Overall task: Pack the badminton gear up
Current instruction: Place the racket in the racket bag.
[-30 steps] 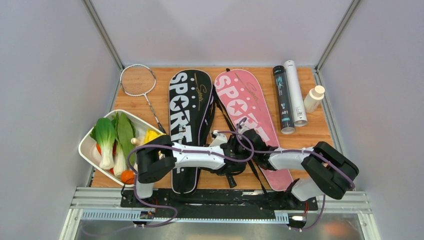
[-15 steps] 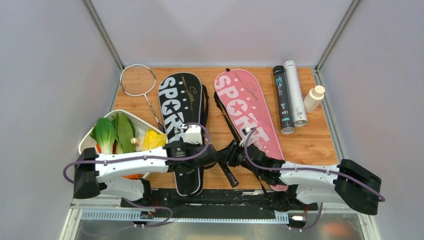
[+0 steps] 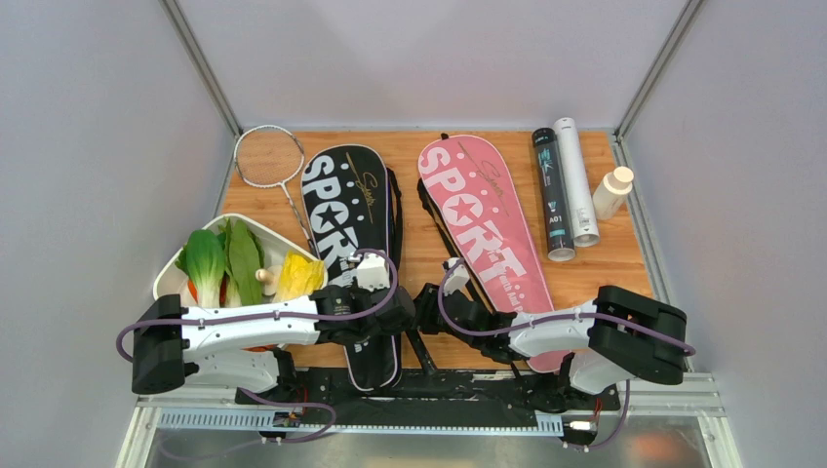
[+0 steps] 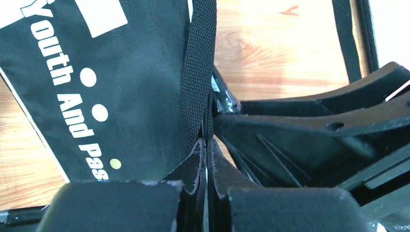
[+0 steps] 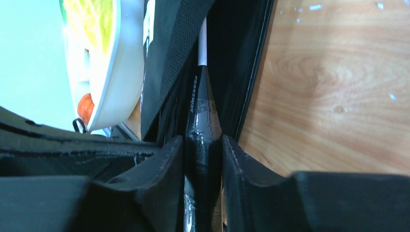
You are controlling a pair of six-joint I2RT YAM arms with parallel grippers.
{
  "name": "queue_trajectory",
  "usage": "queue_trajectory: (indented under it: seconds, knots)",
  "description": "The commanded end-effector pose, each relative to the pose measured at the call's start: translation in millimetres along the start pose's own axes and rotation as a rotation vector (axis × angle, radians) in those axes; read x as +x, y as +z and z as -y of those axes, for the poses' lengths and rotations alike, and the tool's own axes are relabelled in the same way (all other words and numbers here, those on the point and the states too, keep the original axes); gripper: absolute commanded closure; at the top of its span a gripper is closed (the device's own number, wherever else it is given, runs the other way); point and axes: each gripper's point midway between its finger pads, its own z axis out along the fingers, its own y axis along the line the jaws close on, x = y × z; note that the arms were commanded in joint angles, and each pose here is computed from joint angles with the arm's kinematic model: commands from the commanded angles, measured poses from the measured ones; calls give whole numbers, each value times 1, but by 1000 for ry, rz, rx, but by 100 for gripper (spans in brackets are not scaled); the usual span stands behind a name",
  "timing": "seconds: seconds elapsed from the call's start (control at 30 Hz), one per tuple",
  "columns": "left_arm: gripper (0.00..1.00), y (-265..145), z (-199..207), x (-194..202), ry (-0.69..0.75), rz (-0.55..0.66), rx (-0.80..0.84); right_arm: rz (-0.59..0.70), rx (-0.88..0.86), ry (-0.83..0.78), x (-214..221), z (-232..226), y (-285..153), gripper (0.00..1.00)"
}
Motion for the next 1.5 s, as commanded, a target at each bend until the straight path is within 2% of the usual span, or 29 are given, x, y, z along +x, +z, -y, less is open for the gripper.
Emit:
queue_trajectory:
  seconds: [0.0,0.03,0.17,0.37,0.57,0.7,0.9,1.07,1.23,1.33,1.4,1.43,1.47]
  knots:
    - [100,-7,11,-9,-58,25,60,-53,-126,-67,4,-24,-20,56]
    - [100,-7,11,-10,-60,27,61,-65,-112,-93,5,-20,-22,55]
    - [100,-9,10,-11,-71,36,73,-85,-95,-102,9,-5,-29,61]
    - [100,-8,9,-11,-70,37,68,-236,-136,-182,30,-11,-35,50]
    - [100,-7,7,-10,-56,39,66,-346,-176,-312,36,2,-70,35]
    - [100,-4,8,-9,-32,42,69,-375,-153,-367,28,12,-82,37]
    - [100,0,13,-4,-26,27,89,-454,-64,-367,45,47,-84,42]
    - [100,3,14,-1,-32,21,91,-498,-142,-292,61,39,-81,49]
    - [100,2,14,2,-59,11,106,-494,-163,-192,70,36,-74,61]
    - [100,3,12,5,-85,5,119,-456,-171,-120,67,29,-66,76]
    - [100,3,11,9,-100,-7,130,-427,-206,-65,62,17,-62,93]
    - [100,3,10,10,-107,-11,133,-403,-225,-35,58,10,-60,99]
    - [100,3,10,12,-113,-18,140,-377,-237,-7,53,4,-58,100]
